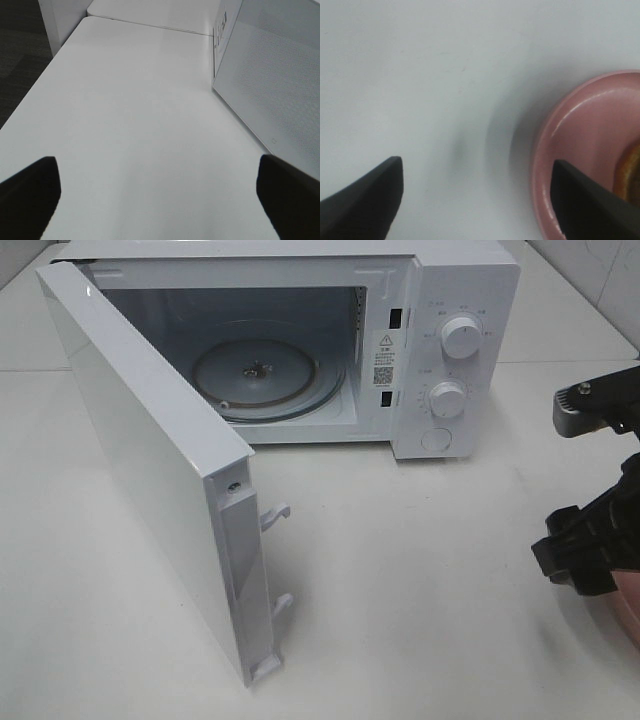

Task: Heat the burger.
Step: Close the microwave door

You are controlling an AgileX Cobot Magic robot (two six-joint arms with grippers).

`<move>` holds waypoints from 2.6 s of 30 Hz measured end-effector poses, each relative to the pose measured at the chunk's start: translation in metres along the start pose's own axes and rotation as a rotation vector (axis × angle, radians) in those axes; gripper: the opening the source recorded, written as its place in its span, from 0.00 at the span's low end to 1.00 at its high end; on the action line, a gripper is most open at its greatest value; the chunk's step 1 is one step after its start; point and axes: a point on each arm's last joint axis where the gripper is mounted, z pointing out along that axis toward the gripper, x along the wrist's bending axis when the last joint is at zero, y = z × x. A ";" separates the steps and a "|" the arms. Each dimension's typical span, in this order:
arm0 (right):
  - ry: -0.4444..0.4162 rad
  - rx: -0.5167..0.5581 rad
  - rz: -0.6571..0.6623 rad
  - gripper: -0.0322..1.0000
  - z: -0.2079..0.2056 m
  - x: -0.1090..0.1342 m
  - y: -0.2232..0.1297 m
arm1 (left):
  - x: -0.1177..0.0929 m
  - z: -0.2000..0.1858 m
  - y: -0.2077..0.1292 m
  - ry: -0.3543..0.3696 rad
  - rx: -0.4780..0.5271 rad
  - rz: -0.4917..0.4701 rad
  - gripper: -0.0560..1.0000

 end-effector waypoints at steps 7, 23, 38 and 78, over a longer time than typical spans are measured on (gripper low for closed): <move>0.146 0.048 -0.017 0.79 -0.019 0.009 -0.004 | 0.000 0.000 0.000 0.000 0.000 0.000 0.99; 0.229 0.006 -0.005 0.78 -0.077 -0.004 -0.038 | 0.000 0.000 0.000 0.000 0.000 0.000 0.99; 0.241 -0.317 0.076 0.78 -0.125 -0.030 -0.101 | 0.000 0.000 0.000 0.000 0.000 0.000 0.99; 0.043 -0.702 0.335 0.77 -0.145 -0.040 -0.144 | 0.000 0.000 0.000 0.000 0.000 0.000 0.99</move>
